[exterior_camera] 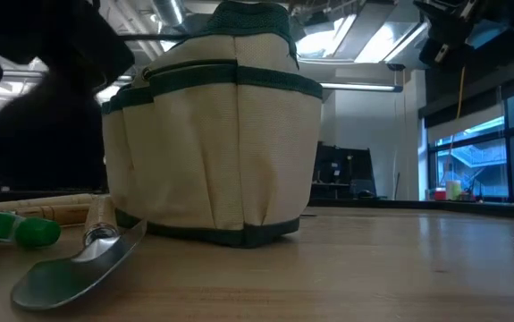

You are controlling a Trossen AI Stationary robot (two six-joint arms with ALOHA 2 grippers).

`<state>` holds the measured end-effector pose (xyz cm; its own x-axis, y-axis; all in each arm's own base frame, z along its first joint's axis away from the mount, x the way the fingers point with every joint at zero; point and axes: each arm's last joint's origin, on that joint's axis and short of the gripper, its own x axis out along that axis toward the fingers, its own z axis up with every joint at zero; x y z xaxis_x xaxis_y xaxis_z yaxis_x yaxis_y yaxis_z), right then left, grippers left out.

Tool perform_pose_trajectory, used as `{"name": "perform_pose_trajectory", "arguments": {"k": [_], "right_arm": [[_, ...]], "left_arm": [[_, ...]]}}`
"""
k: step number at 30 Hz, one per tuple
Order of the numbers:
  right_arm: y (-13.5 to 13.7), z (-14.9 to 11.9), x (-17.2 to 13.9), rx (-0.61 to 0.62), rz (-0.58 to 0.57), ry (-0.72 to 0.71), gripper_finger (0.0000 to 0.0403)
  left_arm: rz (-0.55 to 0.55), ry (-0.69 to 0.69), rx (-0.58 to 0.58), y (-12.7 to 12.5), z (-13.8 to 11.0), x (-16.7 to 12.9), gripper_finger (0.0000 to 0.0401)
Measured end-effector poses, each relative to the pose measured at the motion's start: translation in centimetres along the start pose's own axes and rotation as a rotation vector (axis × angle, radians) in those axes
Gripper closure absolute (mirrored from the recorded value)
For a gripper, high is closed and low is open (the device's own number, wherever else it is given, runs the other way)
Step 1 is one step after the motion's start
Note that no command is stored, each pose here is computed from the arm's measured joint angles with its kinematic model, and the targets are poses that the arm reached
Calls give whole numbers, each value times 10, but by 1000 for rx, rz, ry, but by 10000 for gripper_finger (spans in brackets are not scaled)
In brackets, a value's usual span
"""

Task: Pick & Place Garden tools in Gardening bag
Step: Put the brown hand rake into the green gardening bag

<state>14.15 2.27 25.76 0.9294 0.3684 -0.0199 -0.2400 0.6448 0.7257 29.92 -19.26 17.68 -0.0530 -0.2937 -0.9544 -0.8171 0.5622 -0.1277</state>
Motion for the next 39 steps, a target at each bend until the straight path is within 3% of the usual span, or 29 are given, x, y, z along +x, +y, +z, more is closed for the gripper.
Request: {"name": "perform_pose_trajectory", "arguments": {"k": [39], "right_arm": [[0, 0, 0, 0, 2, 1, 152]], "left_arm": [[29, -15, -40, -1, -5, 10, 52]]}}
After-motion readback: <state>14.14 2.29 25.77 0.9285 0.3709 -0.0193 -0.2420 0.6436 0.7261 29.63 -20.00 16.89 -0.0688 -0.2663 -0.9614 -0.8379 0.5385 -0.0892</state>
